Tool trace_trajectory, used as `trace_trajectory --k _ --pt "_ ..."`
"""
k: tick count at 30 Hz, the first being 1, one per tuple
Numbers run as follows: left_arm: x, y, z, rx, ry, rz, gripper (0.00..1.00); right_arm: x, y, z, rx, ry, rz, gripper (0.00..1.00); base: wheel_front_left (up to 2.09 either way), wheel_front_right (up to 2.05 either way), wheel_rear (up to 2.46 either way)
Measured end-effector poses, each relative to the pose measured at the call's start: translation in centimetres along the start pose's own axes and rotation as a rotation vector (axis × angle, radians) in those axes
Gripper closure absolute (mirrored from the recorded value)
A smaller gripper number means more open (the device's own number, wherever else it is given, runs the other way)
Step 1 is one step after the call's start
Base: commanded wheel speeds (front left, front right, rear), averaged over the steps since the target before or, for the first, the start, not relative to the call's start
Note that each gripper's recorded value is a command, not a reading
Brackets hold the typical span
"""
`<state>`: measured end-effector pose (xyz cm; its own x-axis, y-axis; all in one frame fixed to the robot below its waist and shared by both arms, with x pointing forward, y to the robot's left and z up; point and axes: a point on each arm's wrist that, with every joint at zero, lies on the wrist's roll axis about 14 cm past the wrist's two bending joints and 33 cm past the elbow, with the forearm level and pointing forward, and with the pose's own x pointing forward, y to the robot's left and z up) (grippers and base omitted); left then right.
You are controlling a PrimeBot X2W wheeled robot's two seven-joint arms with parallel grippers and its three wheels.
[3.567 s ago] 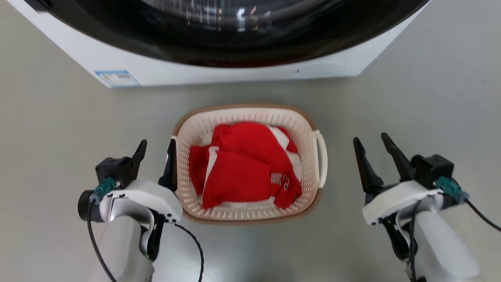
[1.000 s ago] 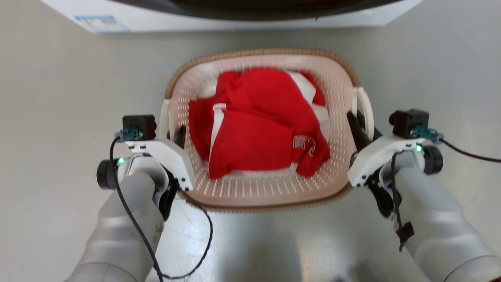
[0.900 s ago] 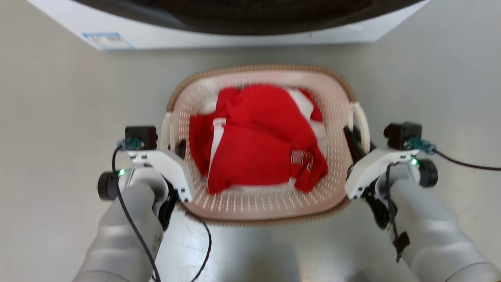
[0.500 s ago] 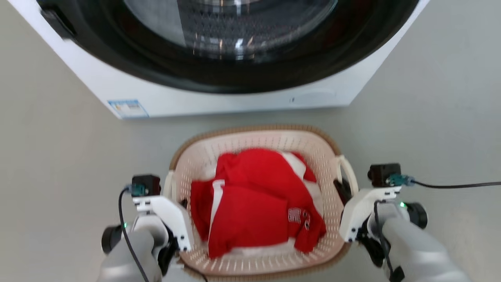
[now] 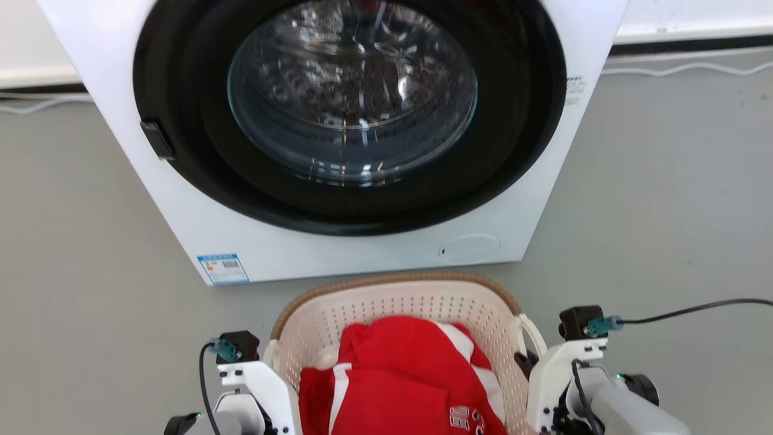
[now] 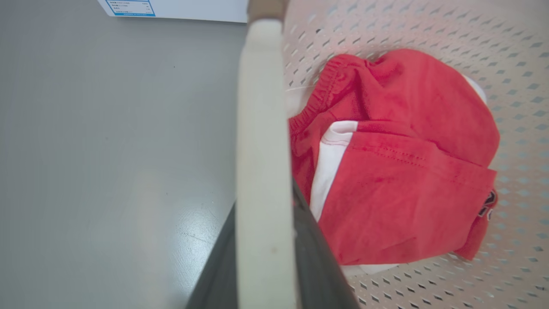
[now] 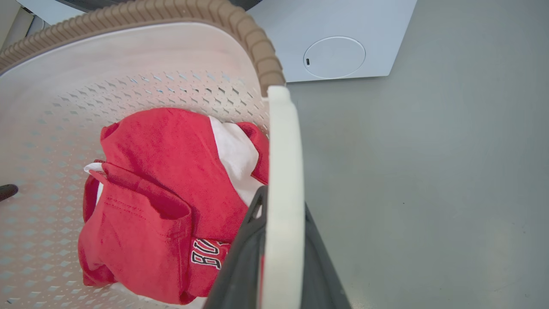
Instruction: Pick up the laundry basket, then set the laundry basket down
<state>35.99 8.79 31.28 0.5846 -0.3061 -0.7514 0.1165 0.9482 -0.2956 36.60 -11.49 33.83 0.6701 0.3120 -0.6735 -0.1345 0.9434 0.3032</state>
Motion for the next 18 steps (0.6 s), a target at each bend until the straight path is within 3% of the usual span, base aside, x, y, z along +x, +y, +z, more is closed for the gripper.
trace_trajectory --k 18 --pt "-2.0 -0.2 -1.2 0.01 0.062 -0.005 1.0 -1.7 1.0 -0.8 -0.013 0.062 0.02 1.0 0.0 0.0 0.0"
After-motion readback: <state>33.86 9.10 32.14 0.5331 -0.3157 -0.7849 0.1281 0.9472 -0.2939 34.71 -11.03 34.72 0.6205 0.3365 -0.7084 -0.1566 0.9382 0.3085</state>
